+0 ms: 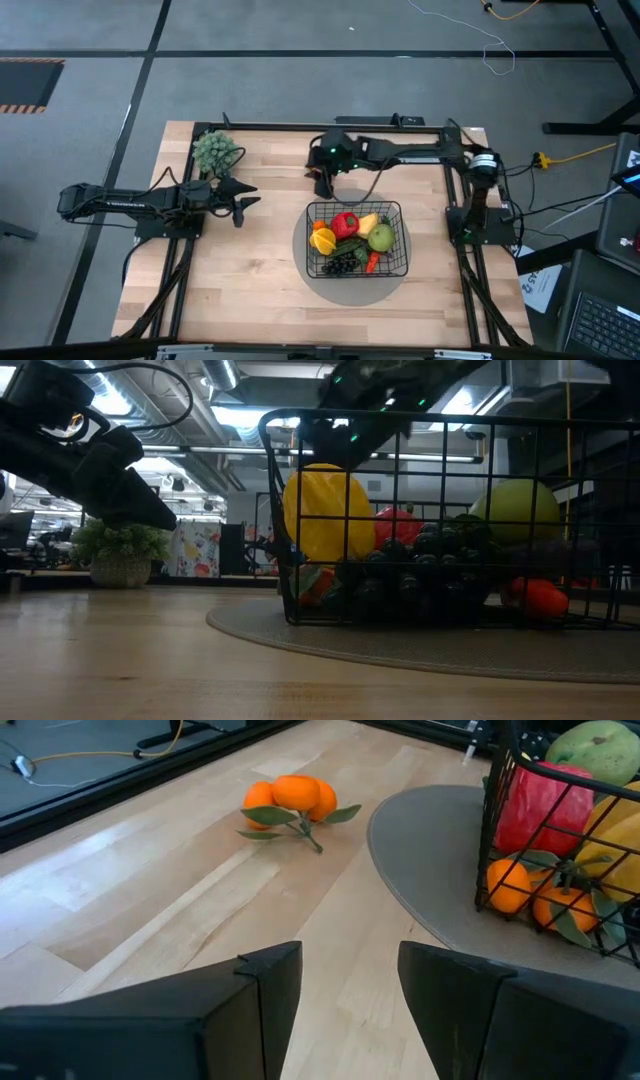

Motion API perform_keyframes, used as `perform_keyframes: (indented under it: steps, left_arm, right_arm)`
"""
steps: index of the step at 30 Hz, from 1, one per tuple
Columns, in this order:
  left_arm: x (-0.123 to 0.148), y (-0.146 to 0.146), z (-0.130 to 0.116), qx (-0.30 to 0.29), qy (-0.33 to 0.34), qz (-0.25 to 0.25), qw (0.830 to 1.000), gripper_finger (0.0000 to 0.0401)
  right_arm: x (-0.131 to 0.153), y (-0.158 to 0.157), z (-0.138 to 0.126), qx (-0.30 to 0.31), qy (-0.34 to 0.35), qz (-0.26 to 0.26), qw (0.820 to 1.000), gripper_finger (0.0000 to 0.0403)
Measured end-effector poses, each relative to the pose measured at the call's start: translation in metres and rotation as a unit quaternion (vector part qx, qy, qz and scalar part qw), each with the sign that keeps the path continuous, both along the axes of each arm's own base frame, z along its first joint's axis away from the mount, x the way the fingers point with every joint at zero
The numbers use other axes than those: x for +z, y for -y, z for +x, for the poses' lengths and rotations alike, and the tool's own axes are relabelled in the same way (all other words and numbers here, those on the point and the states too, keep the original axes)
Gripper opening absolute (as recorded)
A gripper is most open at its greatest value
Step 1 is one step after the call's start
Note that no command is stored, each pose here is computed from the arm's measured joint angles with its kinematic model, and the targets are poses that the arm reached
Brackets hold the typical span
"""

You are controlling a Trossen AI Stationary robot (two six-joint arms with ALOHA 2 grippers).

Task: Build produce basket
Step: Put the orange tangerine into the black wire basket

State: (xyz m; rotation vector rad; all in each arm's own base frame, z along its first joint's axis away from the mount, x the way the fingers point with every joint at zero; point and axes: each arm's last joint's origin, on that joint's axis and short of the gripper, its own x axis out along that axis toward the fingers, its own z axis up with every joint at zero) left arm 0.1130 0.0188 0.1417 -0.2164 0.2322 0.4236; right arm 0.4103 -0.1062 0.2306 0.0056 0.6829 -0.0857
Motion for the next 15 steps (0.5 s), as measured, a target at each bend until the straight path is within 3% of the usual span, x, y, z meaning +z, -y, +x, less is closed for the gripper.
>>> perform_keyframes:
  steps: [4, 8, 11, 15]
  left_arm:
    - [0.0, 0.0, 0.0, 0.0, 0.0, 0.0, 1.0, 0.0157]
    - [0.0, 0.0, 0.0, 0.0, 0.0, 0.0, 1.0, 0.0157]
    - [0.0, 0.0, 0.0, 0.0, 0.0, 0.0, 1.0, 0.0157]
    - [0.0, 0.0, 0.0, 0.0, 0.0, 0.0, 1.0, 0.0157]
  right_arm:
    - [-0.02, 0.005, 0.027, -0.004, -0.012, -0.001, 1.0, 0.013]
    - [-0.031, 0.014, 0.046, -0.075, -0.052, -0.036, 0.995, 0.013]
    - [-0.037, 0.019, 0.051, -0.15, -0.111, -0.049, 0.981, 0.013]
    - [-0.043, 0.022, 0.055, -0.176, -0.159, -0.039, 0.971, 0.013]
